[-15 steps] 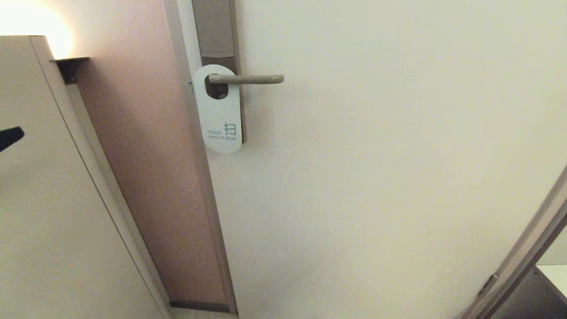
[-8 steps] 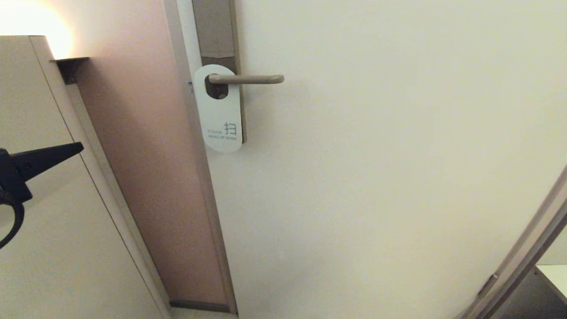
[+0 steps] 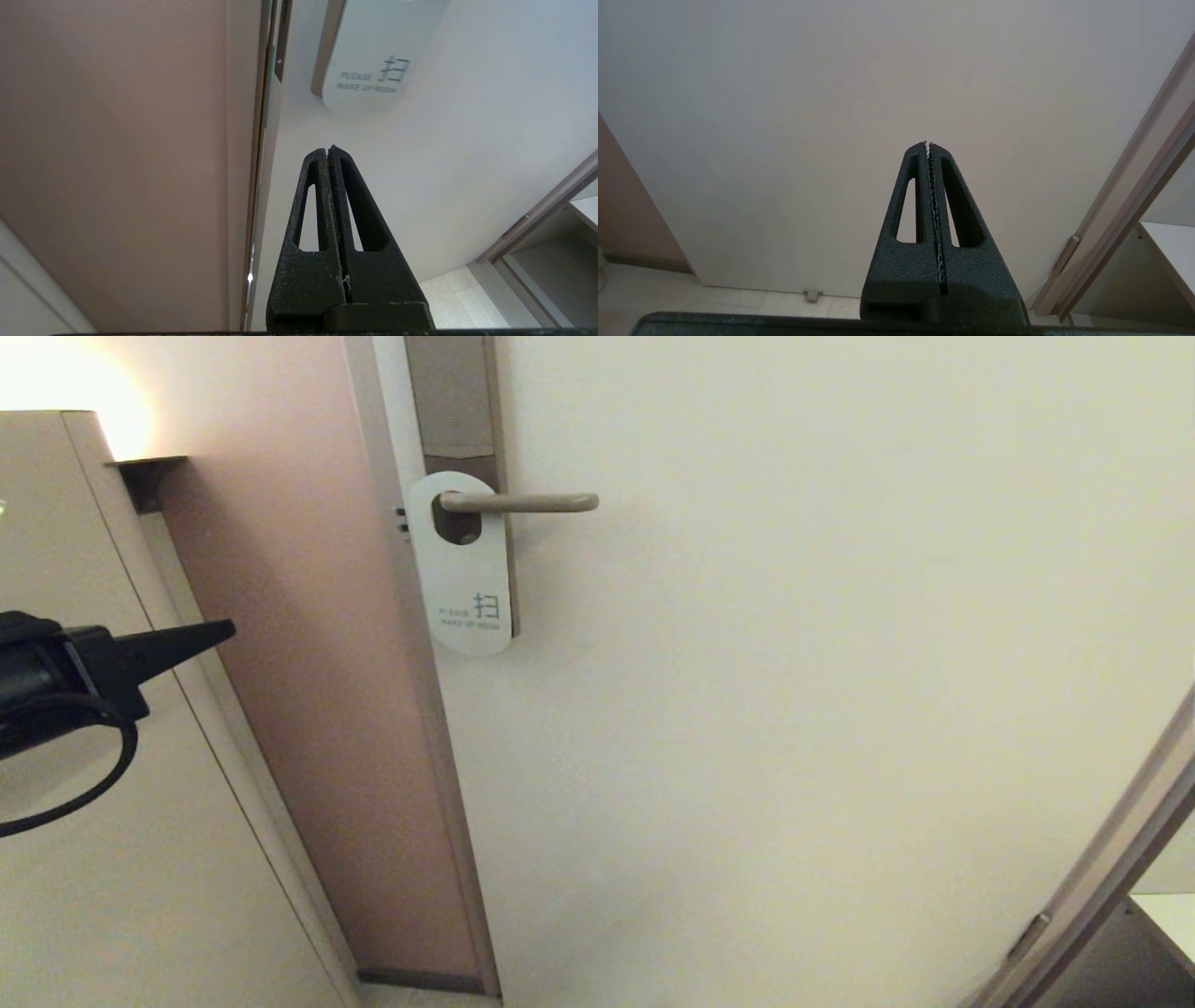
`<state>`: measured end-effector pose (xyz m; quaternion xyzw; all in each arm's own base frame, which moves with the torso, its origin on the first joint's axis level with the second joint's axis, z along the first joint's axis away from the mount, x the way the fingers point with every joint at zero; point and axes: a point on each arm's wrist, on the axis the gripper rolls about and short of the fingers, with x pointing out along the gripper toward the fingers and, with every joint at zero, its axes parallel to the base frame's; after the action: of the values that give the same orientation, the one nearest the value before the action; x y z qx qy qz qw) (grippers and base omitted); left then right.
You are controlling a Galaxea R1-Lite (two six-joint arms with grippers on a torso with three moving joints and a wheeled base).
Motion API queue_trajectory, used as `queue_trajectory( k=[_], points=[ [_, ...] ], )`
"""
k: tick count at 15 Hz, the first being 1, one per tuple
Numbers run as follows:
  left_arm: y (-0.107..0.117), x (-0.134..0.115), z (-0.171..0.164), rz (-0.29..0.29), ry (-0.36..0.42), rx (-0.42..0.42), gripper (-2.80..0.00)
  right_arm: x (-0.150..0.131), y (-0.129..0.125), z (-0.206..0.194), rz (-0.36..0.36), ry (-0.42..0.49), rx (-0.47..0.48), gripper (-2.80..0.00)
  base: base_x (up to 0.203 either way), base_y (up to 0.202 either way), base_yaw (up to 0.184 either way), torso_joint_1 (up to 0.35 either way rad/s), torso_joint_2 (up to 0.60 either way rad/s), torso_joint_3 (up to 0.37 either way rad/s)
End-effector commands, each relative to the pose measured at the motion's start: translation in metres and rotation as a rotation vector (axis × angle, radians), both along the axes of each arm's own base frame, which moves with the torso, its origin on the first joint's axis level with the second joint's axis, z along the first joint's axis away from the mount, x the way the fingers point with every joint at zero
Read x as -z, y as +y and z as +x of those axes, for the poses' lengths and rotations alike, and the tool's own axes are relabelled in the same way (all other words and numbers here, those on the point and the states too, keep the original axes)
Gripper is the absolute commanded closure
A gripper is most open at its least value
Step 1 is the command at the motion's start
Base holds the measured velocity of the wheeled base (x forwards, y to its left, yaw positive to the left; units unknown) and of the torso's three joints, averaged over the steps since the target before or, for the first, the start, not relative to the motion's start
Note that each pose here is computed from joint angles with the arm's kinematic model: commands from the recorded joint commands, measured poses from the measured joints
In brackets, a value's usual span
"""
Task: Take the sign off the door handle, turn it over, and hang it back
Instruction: Take down the sign
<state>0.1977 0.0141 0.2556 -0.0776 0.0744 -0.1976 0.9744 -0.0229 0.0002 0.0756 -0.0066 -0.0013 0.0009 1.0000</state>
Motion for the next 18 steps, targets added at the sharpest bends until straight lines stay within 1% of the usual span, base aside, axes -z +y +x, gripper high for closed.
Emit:
queue_trajectory(
  k=[1, 4, 7, 10, 12, 15, 18],
  points=[
    [0.002, 0.01, 0.017, -0.008, 0.035, 0.013, 0.0, 0.0, 0.0, 0.0, -0.001, 0.001, 0.0, 0.0, 0.0, 0.0, 0.0, 0.0, 0.0, 0.0],
    [0.008, 0.019, 0.038, -0.018, 0.018, 0.072, 0.0, 0.0, 0.0, 0.0, -0.001, 0.001, -0.001, 0.0, 0.0, 0.0, 0.0, 0.0, 0.0, 0.0],
    [0.012, 0.03, 0.06, -0.023, 0.016, 0.106, 0.0, 0.0, 0.0, 0.0, -0.001, 0.001, -0.001, 0.0, 0.0, 0.0, 0.0, 0.0, 0.0, 0.0],
    [0.014, 0.038, 0.082, -0.024, -0.024, 0.166, 0.0, 0.0, 0.0, 0.0, -0.001, 0.001, 0.0, 0.0, 0.0, 0.0, 0.0, 0.0, 0.0, 0.0],
    [0.014, 0.034, 0.097, -0.023, -0.058, 0.22, 0.0, 0.0, 0.0, 0.0, -0.001, 0.001, 0.0, 0.0, 0.0, 0.0, 0.0, 0.0, 0.0, 0.0],
    [0.002, 0.03, 0.113, -0.024, -0.076, 0.289, 0.0, 0.0, 0.0, 0.0, -0.001, 0.001, 0.0, 0.0, 0.0, 0.0, 0.0, 0.0, 0.0, 0.0],
    [-0.011, 0.031, 0.117, -0.027, -0.075, 0.343, 0.0, 0.0, 0.0, 0.0, -0.001, 0.001, 0.0, 0.0, 0.0, 0.0, 0.0, 0.0, 0.0, 0.0]
  ],
)
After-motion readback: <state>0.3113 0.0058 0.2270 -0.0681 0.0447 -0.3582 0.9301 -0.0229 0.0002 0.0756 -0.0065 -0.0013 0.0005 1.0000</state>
